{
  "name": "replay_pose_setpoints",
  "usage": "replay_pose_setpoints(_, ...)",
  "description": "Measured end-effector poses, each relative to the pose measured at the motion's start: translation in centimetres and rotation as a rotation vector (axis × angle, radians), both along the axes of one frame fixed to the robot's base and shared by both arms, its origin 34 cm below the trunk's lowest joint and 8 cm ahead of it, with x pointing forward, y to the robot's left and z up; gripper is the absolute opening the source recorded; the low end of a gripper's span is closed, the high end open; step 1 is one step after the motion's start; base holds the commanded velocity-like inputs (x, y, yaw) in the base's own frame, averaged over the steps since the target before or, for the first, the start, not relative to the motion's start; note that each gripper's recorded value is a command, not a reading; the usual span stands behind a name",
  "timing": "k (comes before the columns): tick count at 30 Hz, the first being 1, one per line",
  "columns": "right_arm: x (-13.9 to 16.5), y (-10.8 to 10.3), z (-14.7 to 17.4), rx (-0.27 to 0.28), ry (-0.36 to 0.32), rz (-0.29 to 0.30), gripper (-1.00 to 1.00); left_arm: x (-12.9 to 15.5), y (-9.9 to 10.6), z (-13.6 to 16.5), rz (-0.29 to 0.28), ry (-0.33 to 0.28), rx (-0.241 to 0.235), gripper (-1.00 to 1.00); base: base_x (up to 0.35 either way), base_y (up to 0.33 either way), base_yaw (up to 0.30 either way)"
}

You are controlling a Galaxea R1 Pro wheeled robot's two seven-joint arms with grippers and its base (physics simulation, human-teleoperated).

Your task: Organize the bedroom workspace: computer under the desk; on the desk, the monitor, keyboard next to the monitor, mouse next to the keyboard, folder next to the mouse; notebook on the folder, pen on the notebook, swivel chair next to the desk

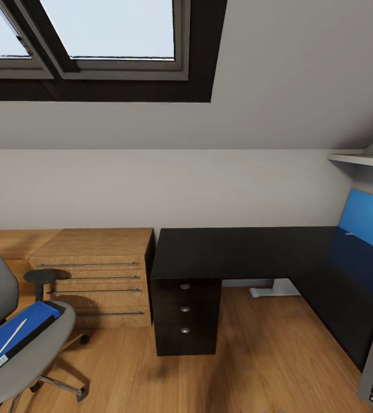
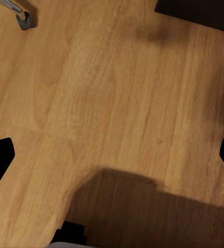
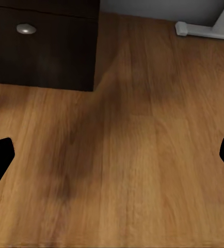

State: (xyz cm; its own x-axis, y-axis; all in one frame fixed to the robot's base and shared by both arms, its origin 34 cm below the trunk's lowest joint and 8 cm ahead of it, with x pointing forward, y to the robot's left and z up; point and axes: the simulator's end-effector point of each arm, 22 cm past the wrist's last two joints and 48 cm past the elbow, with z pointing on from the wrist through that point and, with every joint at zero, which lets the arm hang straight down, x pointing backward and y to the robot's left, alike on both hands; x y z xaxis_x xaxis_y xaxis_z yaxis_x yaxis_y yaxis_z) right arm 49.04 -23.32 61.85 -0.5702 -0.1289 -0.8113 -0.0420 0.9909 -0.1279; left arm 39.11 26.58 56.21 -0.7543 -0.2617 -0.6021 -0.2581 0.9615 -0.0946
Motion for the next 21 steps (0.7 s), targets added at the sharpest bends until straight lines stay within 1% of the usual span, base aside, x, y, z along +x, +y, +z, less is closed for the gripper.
replay_pose_setpoints(4,-1.8,-0.1,-0.6,0.002,0.008,-0.001,1.0,0.0,0.0,0.0,0.0,0.0,0.001,1.0,0.0,0.0,0.0)
replay_pose_setpoints(8,-3.3,-0.1,-0.6,0.012,-0.016,-0.003,1.0,0.0,0.0,0.0,0.0,0.0,0.001,1.0,0.0,0.0,0.0)
replay_pose_setpoints(12,-5.7,-0.1,-0.7,0.024,-0.044,-0.006,1.0,0.0,0.0,0.0,-0.001,0.0,0.001,1.0,0.0,0.0,0.0)
replay_pose_setpoints(16,-7.7,-1.0,-0.6,0.024,-0.07,-0.01,1.0,0.0,0.1,0.0,0.0,0.0,0.001,1.0,0.0,0.0,0.0)
replay_pose_setpoints(21,-8.8,-2.6,-0.4,0.009,-0.091,-0.015,1.0,0.1,0.0,0.1,-0.003,-0.005,0.002,1.0,0.0,0.0,0.0)
